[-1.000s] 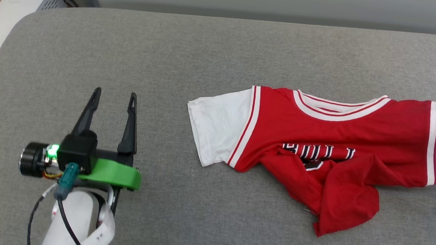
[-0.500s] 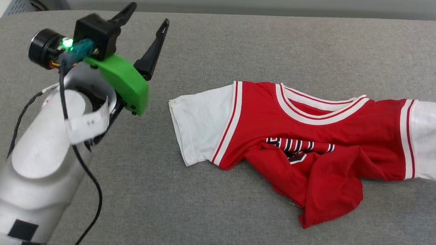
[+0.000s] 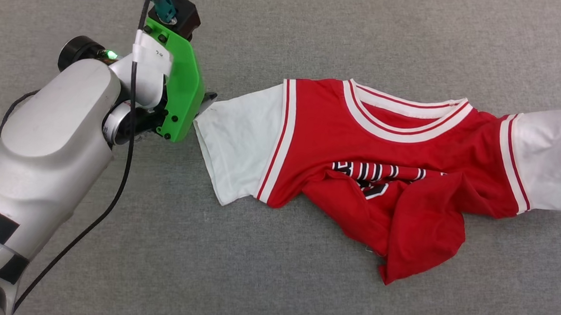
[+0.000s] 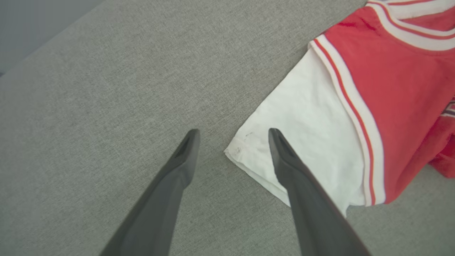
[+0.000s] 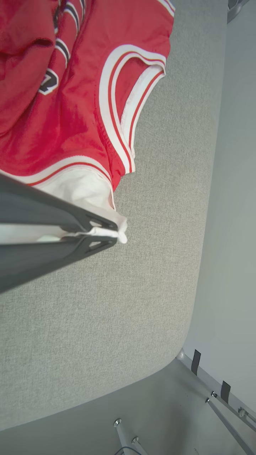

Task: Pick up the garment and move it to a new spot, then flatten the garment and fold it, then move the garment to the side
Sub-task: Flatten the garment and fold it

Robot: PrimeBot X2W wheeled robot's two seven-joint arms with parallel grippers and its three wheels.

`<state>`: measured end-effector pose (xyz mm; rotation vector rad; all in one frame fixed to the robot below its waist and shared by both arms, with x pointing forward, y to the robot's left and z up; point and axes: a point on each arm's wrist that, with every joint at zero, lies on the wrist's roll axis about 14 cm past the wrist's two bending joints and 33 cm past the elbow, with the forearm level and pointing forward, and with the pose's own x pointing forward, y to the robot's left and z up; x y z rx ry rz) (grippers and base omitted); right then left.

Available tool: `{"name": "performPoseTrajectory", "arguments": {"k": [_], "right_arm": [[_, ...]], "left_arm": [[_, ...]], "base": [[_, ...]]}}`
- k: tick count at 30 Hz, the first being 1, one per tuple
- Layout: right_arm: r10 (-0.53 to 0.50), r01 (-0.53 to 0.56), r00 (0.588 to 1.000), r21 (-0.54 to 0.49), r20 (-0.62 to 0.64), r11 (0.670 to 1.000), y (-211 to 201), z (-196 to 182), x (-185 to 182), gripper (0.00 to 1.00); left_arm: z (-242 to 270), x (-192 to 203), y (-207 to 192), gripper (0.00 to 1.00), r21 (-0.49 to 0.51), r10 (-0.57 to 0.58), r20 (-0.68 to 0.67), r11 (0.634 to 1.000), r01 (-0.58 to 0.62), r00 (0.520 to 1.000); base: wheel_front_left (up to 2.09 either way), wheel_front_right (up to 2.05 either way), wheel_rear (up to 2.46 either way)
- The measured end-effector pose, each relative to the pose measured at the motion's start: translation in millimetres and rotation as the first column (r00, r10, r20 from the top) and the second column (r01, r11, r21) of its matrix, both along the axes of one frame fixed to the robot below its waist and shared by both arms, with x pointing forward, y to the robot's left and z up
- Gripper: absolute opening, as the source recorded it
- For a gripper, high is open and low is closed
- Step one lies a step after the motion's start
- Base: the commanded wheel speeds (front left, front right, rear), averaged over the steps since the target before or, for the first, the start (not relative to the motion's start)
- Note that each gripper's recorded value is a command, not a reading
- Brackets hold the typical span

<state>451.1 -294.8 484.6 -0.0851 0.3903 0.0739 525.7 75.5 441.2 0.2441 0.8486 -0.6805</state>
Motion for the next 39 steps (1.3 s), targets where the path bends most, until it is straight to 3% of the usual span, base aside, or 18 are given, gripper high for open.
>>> {"name": "performPoseTrajectory", "arguments": {"k": [10,14,15,16,24,29,35,39], "right_arm": [[-0.002,0.002,0.999,0.005,-0.049,1.0,-0.6,-22.8,7.3,0.0],[-0.013,0.013,0.998,0.011,-0.061,1.0,-3.6,-29.0,5.9,0.0],[-0.015,0.016,0.998,0.013,-0.063,1.0,-4.4,-30.1,5.8,0.0],[-0.016,0.017,0.998,0.013,-0.063,1.0,-4.7,-30.3,6.3,0.0],[-0.008,0.008,1.0,0.021,-0.014,1.0,-2.1,-16.6,9.9,0.0],[-0.023,0.023,0.997,0.002,0.076,1.0,-13.4,16.4,12.4,0.0],[-0.014,0.019,0.981,-0.022,0.194,1.0,-16.7,63.9,14.5,0.0],[0.017,-0.006,0.963,-0.045,0.267,0.999,-9.7,98.6,16.4,0.0]], "left_arm": [[-72.4,-16.1,8.7,1.0,0.149,-0.033,-0.225,0.987,0.067,0.974],[-78.5,-17.7,7.0,1.0,0.149,-0.042,-0.262,0.985,0.083,0.964],[-78.9,-18.3,6.8,0.15,0.15,-0.045,-0.266,0.985,0.088,0.963],[-78.3,-18.4,6.3,0.0,0.145,-0.046,-0.267,0.986,0.088,0.963],[-61.3,-16.2,-5.2,0.0,0.073,-0.08,-0.136,0.993,0.09,0.988],[-9.1,0.5,-12.3,0.0,-0.043,-0.079,0.101,0.996,0.084,0.992],[76.6,15.7,-1.3,0.0,-0.134,-0.036,0.377,0.987,0.093,0.925],[136.2,15.9,6.0,0.0,-0.148,-0.025,0.535,0.981,0.123,0.844]], "base": [[0.0,0.0,0.0],[0.0,0.0,0.0],[0.0,0.0,0.0],[0.0,0.0,0.0],[0.0,0.0,0.0],[0.0,0.0,0.0],[0.0,0.0,0.0],[0.0,0.0,0.0]]}}
